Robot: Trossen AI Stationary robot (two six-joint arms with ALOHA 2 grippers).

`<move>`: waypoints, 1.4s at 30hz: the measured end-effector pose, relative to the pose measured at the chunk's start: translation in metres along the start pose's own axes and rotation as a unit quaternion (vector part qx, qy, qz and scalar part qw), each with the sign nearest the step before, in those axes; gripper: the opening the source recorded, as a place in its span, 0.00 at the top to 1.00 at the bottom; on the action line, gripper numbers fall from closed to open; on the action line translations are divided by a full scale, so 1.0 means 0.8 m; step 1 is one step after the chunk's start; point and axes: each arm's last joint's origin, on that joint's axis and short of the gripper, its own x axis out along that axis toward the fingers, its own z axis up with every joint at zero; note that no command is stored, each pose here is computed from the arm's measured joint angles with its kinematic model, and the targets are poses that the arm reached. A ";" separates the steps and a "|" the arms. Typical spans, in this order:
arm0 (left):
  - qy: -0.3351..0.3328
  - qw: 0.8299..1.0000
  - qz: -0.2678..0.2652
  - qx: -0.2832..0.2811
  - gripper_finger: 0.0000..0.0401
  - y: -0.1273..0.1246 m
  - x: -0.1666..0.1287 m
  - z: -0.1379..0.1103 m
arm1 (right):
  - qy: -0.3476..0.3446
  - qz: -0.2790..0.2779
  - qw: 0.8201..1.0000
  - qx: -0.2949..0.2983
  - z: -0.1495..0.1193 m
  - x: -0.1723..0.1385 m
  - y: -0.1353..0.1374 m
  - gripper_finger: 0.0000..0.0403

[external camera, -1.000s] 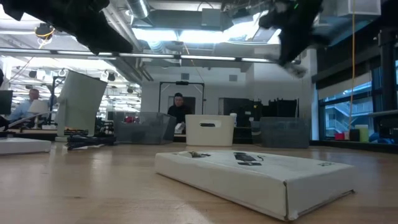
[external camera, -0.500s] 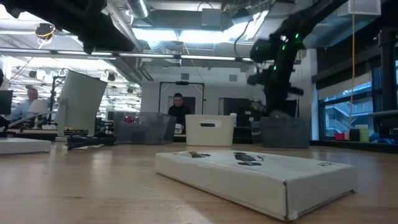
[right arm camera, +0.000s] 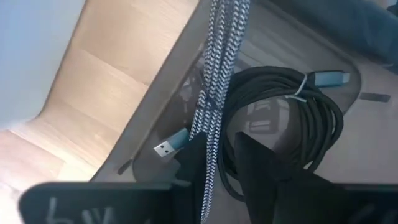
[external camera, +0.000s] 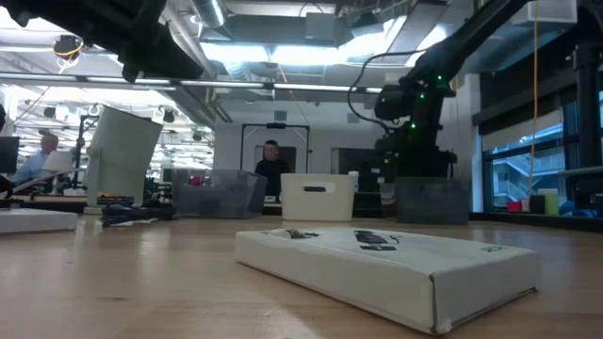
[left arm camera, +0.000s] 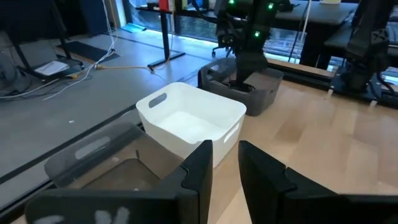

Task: Pick and place items into bin
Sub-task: Put the top blue charger cable into the right black bin

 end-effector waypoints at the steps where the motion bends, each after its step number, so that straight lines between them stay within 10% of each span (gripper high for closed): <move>1: 0.000 1.000 0.000 0.000 0.82 0.000 0.000 0.000 | -0.002 0.001 1.000 0.000 0.002 -0.002 0.000 0.78; 13: 0.010 1.000 -0.027 0.002 0.79 -0.002 0.000 -0.001 | -0.086 0.028 0.996 0.016 0.010 -0.104 0.008 0.78; 26: 0.011 0.998 -0.056 -0.001 0.52 -0.004 0.000 0.000 | -0.163 0.119 0.979 0.011 -0.109 -0.238 0.072 0.78; 42: 0.032 0.996 -0.084 0.007 0.56 -0.006 -0.009 0.025 | -0.093 0.213 0.969 -0.078 -0.276 -0.153 0.171 0.98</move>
